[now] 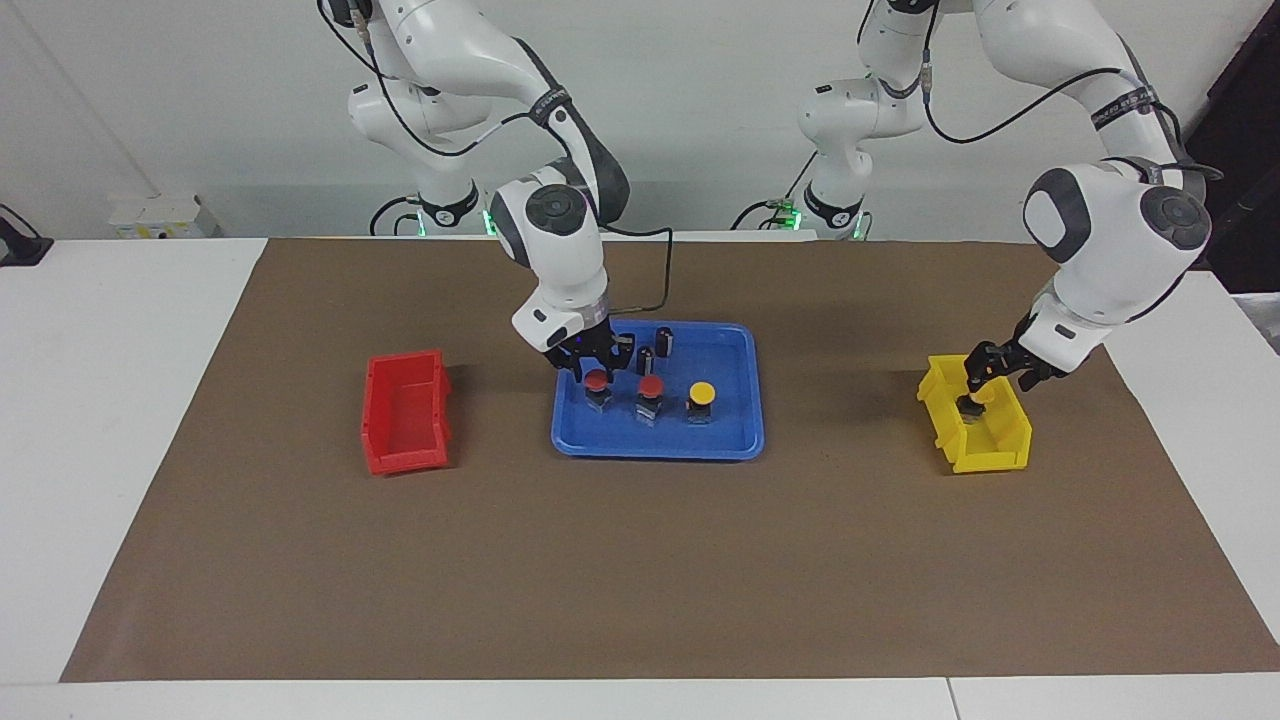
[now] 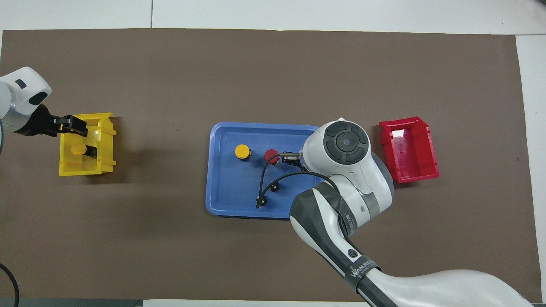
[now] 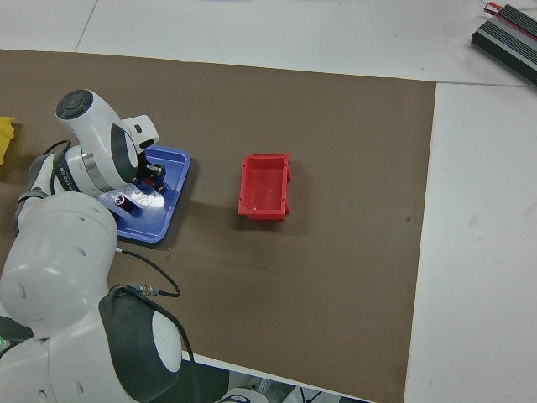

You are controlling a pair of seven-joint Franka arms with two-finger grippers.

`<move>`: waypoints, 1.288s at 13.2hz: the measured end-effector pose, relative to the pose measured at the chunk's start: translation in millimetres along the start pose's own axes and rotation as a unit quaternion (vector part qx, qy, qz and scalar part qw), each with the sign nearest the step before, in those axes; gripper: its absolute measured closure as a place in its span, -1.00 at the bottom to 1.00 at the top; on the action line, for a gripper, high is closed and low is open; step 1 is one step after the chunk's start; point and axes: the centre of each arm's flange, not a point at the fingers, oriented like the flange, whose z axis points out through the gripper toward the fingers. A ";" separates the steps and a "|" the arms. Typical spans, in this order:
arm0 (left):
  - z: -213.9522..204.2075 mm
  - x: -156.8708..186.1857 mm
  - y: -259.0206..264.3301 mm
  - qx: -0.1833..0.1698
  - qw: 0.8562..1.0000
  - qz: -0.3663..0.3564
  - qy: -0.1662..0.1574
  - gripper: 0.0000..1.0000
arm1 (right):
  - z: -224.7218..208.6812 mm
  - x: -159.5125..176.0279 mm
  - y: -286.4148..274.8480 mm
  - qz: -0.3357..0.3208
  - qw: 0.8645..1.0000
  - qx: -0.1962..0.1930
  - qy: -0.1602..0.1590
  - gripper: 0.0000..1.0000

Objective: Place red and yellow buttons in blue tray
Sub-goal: 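Place the red button in the tray while the left gripper grasps yellow, then withdraw the right gripper while the left gripper lifts the yellow button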

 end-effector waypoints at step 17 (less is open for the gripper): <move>64.8 -34.5 -15.2 0.008 0.999 -0.003 0.048 0.18 | -293.2 43.1 287.0 0.036 0.997 -0.041 -0.046 -1.00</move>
